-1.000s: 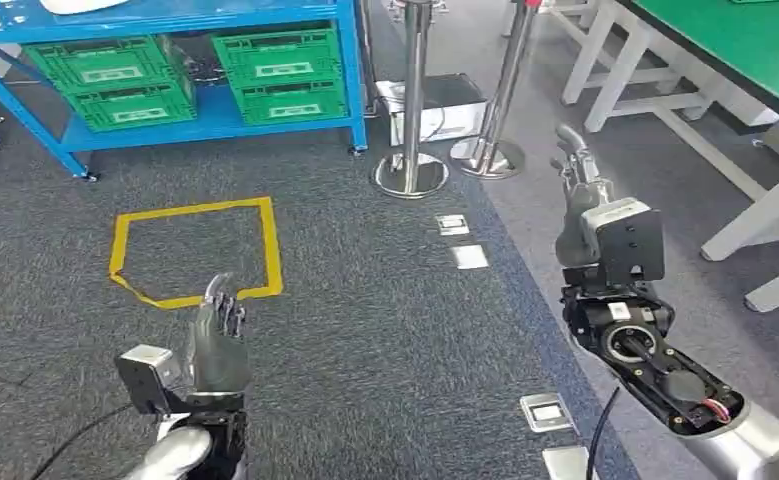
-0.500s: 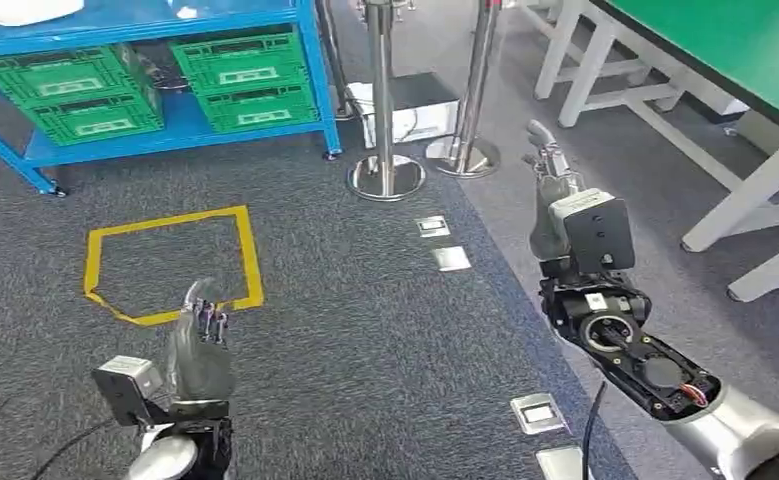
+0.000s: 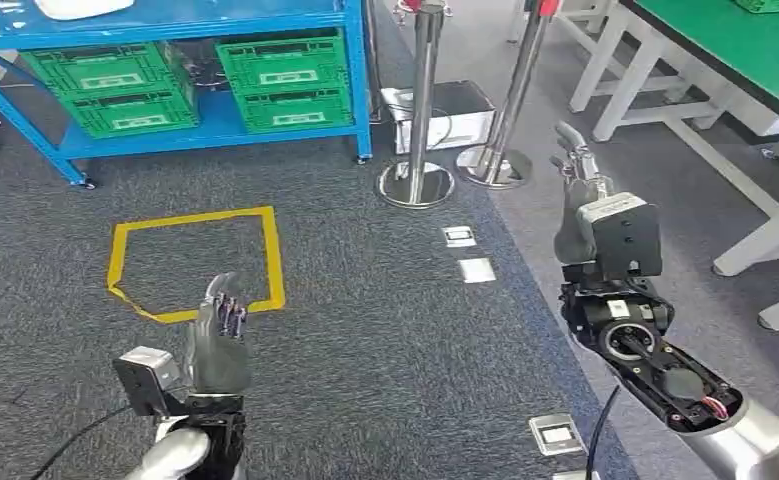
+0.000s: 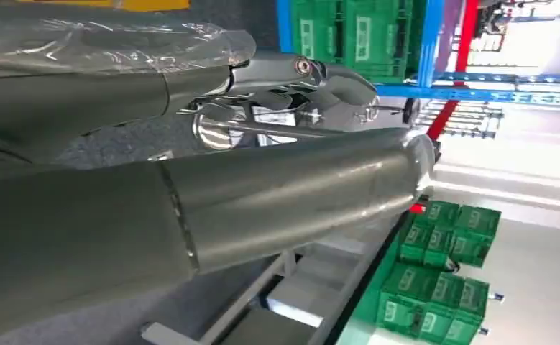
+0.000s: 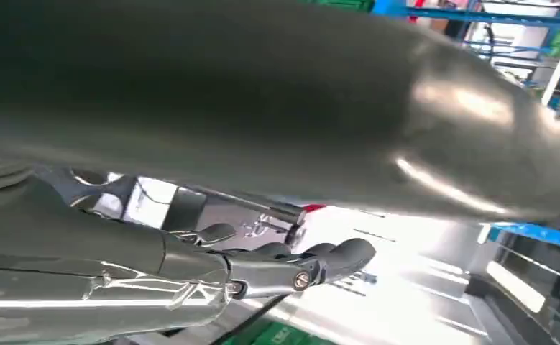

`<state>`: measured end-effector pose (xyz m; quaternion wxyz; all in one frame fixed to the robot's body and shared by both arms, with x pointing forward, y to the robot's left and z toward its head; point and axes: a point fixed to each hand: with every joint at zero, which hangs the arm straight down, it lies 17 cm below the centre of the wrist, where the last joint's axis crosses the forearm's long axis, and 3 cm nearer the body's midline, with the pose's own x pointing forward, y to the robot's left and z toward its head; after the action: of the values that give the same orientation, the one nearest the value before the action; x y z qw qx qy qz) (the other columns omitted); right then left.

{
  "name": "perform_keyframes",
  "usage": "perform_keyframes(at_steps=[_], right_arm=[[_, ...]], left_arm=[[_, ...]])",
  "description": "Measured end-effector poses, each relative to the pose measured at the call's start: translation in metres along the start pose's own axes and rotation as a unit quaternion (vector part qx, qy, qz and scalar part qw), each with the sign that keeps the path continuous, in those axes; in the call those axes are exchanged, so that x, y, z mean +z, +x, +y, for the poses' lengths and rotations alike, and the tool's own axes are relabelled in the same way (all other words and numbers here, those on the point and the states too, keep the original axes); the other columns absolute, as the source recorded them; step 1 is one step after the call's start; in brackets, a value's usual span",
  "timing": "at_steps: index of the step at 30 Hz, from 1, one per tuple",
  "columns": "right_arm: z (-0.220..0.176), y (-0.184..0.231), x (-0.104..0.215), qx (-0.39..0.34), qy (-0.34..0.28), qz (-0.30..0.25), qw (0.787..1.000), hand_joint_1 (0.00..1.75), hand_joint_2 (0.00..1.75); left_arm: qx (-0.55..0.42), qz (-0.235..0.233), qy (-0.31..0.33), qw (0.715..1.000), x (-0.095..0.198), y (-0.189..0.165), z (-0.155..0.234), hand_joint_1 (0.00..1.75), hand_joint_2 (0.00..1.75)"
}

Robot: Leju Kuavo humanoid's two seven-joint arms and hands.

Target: Take the parts from the cabinet and place them on the table.

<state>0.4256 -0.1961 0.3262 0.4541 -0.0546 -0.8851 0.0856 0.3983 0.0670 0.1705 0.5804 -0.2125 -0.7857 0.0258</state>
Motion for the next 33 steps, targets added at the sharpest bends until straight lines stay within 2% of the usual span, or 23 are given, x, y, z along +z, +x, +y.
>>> perform_keyframes(at_steps=[33], right_arm=[[-0.0066,0.0005,0.0014,0.001,-0.009,-0.001,1.0,0.0,0.0]], left_arm=[[0.01,-0.006,-0.004,1.0,-0.0075,0.0053,-0.0049,0.0,0.0]])
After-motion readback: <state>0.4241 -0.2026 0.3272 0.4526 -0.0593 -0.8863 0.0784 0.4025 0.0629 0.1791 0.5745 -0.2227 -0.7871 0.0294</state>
